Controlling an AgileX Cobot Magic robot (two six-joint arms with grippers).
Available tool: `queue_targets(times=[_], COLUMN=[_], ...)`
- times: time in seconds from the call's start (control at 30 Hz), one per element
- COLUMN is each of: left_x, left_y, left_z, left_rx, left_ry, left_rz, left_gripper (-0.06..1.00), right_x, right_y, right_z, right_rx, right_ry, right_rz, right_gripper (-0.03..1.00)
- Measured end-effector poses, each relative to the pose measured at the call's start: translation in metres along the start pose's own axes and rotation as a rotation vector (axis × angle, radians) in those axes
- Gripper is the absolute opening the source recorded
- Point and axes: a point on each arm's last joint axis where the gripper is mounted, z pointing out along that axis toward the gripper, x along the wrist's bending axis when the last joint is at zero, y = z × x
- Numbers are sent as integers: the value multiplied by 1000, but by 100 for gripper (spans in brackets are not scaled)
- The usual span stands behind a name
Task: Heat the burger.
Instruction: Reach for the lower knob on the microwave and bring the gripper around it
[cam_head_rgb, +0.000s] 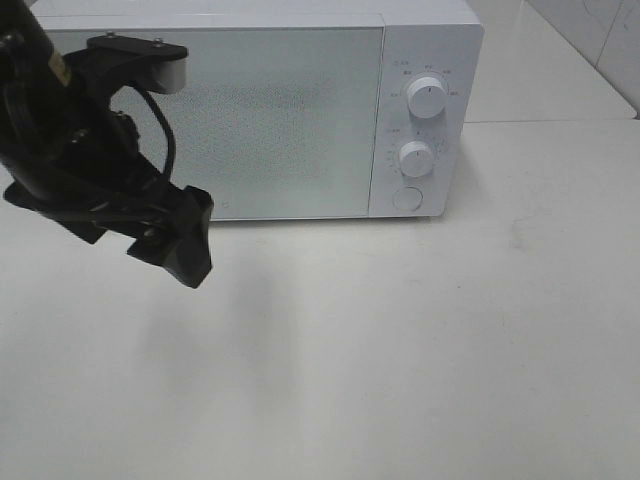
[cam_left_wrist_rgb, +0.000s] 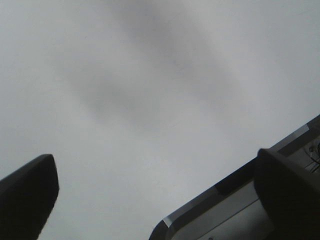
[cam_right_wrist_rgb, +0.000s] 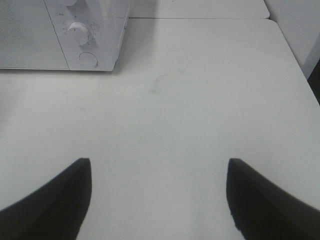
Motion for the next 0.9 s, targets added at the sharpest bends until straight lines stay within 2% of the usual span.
queue_targets(times=[0.13,0.2,0.23,0.3,0.4,0.47,0.5,0.57,0.77,0.83,0.9], left_x=[16,36,36,67,74,100,100,115,122,115,113], left_y=[-3,-7,-7,-17,-20,-35,-35,-46,-58,-77,-82], left_z=[-9,-22,-22,-40,-44,-60,-60,-71,-82,-83,-81], left_rx=[3,-21,-21,-41,-46,-49,-49,-59,-97,-97,-90], left_ry=[4,17,17,46,55,82,82,97,100,103,101], left_rz=[-61,-125,-125,-226,-249,-327,-327,-390,-442,-451,-452], left_gripper=[98,98,98,98,98,98,98,98,98,98,98], right_x=[0,0,0,0,0,0,0,0,0,0,0], right_y=[0,0,0,0,0,0,0,0,0,0,0], right_z=[0,0,0,0,0,0,0,0,0,0,0], right_rx=[0,0,0,0,0,0,0,0,0,0,0], right_ry=[0,0,0,0,0,0,0,0,0,0,0], right_rz=[0,0,0,0,0,0,0,0,0,0,0], right_gripper=[73,73,73,73,73,73,73,73,73,73,73])
